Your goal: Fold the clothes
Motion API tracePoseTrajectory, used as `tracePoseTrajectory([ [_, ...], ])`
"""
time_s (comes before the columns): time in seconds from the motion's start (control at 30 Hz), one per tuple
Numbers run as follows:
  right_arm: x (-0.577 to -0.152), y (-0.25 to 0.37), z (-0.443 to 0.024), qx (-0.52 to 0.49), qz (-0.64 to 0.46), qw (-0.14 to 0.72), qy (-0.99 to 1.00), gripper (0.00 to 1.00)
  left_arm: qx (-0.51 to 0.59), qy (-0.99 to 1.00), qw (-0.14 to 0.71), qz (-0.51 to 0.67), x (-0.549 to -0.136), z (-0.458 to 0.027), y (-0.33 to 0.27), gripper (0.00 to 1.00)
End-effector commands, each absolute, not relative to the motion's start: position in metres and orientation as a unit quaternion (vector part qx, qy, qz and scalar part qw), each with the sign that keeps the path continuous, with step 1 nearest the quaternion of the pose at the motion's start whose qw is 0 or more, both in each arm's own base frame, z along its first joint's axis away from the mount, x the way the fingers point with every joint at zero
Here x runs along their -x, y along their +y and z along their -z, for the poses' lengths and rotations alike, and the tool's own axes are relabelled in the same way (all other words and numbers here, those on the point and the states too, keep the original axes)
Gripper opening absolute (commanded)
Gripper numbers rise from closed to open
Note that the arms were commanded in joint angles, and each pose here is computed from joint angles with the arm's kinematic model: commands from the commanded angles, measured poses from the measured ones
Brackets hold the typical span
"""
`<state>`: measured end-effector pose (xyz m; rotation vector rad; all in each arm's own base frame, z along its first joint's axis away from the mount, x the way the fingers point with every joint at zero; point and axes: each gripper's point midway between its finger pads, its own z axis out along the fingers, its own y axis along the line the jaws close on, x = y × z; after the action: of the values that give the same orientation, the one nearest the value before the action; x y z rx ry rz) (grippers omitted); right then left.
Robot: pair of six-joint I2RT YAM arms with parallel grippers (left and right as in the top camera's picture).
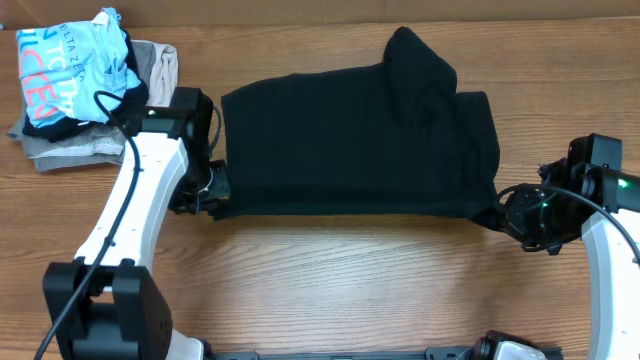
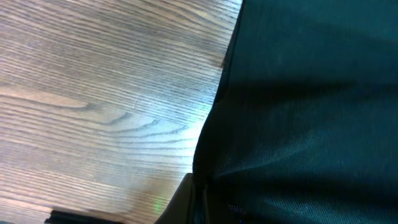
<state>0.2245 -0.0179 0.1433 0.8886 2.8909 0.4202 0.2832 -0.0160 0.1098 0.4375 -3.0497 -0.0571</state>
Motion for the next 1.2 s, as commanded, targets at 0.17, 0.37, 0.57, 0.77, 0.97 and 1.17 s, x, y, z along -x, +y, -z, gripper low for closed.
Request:
tracePoseTrajectory([
  [0.17, -0.213, -0.016, -0.126, -0.299, -0.137, 0.040, 0.943, 0.04, -0.162, -0.985, 0.036, 0.050, -0.267, -0.106, -0.003, 0.04],
  [0.37, -0.219, -0.018, -0.127, -0.297, -0.137, 0.054, 0.944, 0.04, -0.175, -0.982, 0.039, 0.052, -0.263, -0.090, -0.003, 0.04],
  [0.57, -0.231, -0.022, -0.128, -0.280, -0.137, 0.081, 0.947, 0.04, -0.179, -0.983, 0.021, 0.048, -0.271, -0.087, -0.004, 0.04],
  [0.77, -0.263, -0.022, -0.135, -0.217, -0.136, 0.150, 0.955, 0.04, -0.184, -0.982, -0.022, 0.039, -0.293, -0.087, -0.004, 0.04],
  [0.97, -0.297, -0.016, -0.127, -0.188, -0.139, 0.181, 0.955, 0.04, -0.186, -0.980, -0.064, 0.043, -0.312, -0.088, -0.001, 0.04],
  [1.17, -0.329, -0.018, -0.107, -0.186, -0.142, 0.193, 0.953, 0.04, -0.188, -0.976, -0.109, 0.032, -0.335, -0.092, -0.002, 0.04],
])
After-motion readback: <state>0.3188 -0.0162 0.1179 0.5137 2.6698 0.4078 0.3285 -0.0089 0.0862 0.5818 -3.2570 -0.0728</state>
